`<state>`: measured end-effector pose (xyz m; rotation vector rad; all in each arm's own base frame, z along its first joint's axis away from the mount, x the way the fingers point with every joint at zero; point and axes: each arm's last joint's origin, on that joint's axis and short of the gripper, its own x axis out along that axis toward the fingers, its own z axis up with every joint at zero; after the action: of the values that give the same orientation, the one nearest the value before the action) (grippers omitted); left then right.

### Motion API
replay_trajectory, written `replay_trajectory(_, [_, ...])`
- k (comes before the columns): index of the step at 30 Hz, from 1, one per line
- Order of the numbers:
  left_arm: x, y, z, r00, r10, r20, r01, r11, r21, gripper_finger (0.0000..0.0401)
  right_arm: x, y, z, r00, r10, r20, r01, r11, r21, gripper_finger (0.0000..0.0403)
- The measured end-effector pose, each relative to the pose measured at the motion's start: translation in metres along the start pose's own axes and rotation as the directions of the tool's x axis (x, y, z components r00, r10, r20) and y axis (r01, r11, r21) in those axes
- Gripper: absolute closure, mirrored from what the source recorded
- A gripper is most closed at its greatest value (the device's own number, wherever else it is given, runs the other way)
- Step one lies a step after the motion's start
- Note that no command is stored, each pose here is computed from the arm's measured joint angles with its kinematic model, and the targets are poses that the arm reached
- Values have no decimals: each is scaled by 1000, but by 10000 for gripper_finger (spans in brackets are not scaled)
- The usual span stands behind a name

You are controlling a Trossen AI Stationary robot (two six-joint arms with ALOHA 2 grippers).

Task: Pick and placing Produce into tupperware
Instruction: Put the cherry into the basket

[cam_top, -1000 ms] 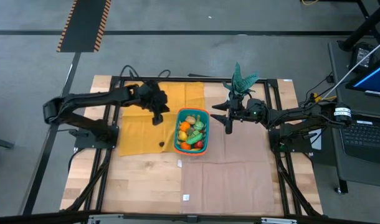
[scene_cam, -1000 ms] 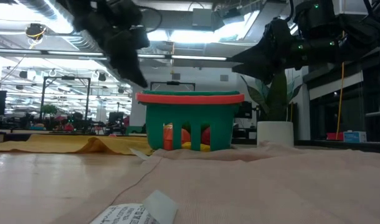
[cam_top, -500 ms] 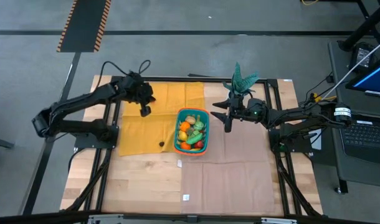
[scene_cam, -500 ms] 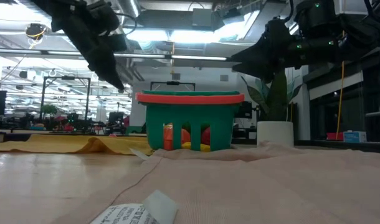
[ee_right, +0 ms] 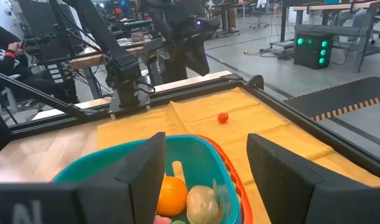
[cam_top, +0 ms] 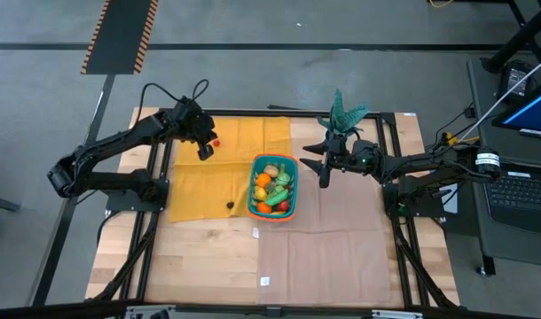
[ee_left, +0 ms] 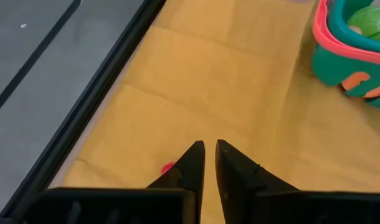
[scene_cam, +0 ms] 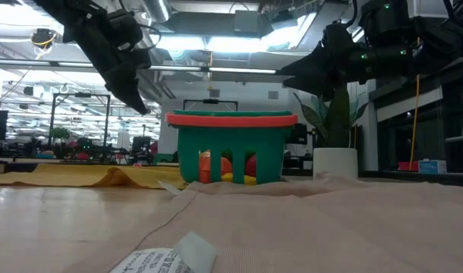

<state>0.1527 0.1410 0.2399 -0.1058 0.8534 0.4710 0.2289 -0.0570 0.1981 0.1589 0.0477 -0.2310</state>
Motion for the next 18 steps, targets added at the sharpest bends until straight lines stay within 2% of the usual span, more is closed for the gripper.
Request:
replay_trajectory(3, [0, 0, 1, 1000, 3, 11, -3, 1000, 1, 361, 0, 0, 0, 1000, 0, 0, 0, 1000, -2, 178])
replay_trajectory(8, [0, 0, 1, 1000, 3, 14, -2, 997, -75, 350, 0, 0, 0, 1000, -1, 0, 1, 1000, -25, 178])
replay_trajectory(14, [0, 0, 2, 1000, 4, 17, -3, 997, -74, 334, 0, 0, 0, 1000, -1, 0, 1, 1000, -25, 178])
replay_trajectory(18, [0, 0, 1, 1000, 2, 11, -2, 998, -70, 307, 0, 0, 0, 1000, -1, 0, 1, 1000, -25, 178])
